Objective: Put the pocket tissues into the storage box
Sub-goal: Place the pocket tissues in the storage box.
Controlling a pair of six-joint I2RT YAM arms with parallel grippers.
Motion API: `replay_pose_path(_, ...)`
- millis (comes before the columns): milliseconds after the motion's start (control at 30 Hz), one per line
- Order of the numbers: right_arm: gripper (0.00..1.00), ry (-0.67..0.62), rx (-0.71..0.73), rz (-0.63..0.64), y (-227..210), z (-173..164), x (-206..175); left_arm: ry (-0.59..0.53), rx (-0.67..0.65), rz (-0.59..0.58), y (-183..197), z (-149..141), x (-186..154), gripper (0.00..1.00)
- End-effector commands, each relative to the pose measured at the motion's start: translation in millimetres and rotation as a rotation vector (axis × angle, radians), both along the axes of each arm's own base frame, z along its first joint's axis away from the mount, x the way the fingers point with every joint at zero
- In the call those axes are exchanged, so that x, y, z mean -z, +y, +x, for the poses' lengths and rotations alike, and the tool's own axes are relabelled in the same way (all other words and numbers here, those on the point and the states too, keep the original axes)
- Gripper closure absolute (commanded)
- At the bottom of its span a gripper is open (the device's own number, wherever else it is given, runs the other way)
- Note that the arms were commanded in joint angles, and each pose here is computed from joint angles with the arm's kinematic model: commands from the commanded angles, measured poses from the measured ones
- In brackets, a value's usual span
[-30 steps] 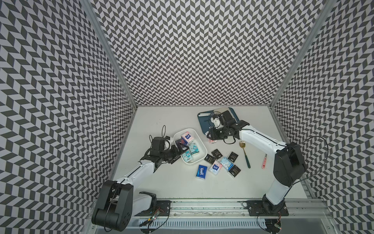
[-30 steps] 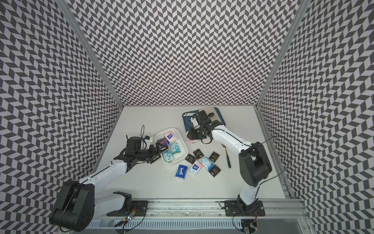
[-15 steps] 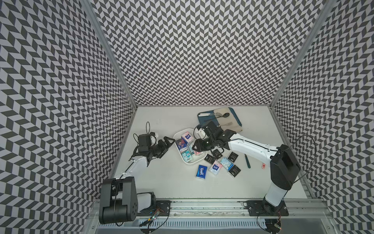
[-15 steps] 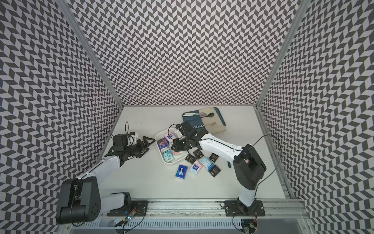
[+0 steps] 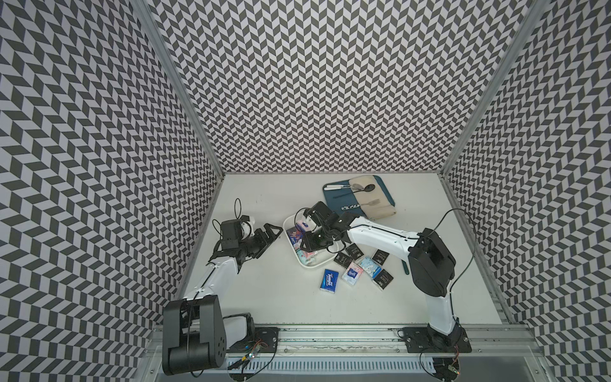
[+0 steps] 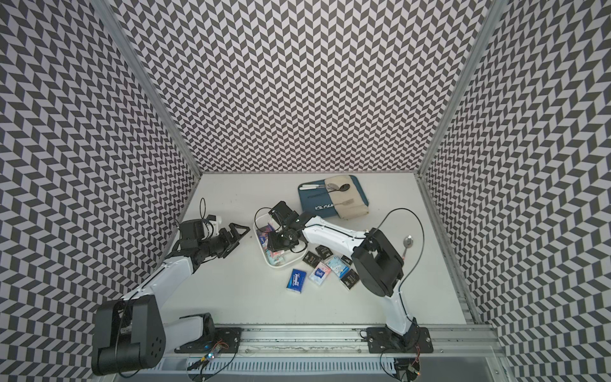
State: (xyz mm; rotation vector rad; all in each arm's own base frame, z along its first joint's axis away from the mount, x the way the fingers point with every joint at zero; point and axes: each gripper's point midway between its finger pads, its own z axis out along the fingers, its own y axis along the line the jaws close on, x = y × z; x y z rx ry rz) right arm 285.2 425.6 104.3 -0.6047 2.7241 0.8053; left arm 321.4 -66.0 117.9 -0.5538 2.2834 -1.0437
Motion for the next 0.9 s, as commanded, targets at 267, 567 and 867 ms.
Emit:
replay_pose_path(267, 0.59, -0.013, -0.035, -0.114, -0.5, 0.5, 22.9, -0.021, 0.010, -0.002, 7.0, -7.9, -4.5, 0.00)
replay_pose_path(567, 0.57, -0.048, -0.012, -0.123, 17.9, 21.3, 32.2, -0.026, 0.004, -0.004, 9.5, -9.3, -7.9, 0.00)
replay_pose_path(867, 0.44, -0.057, 0.002, -0.084, 25.8, 24.5, 22.0, -0.027, 0.000, -0.005, 10.5, -10.7, -8.4, 0.00)
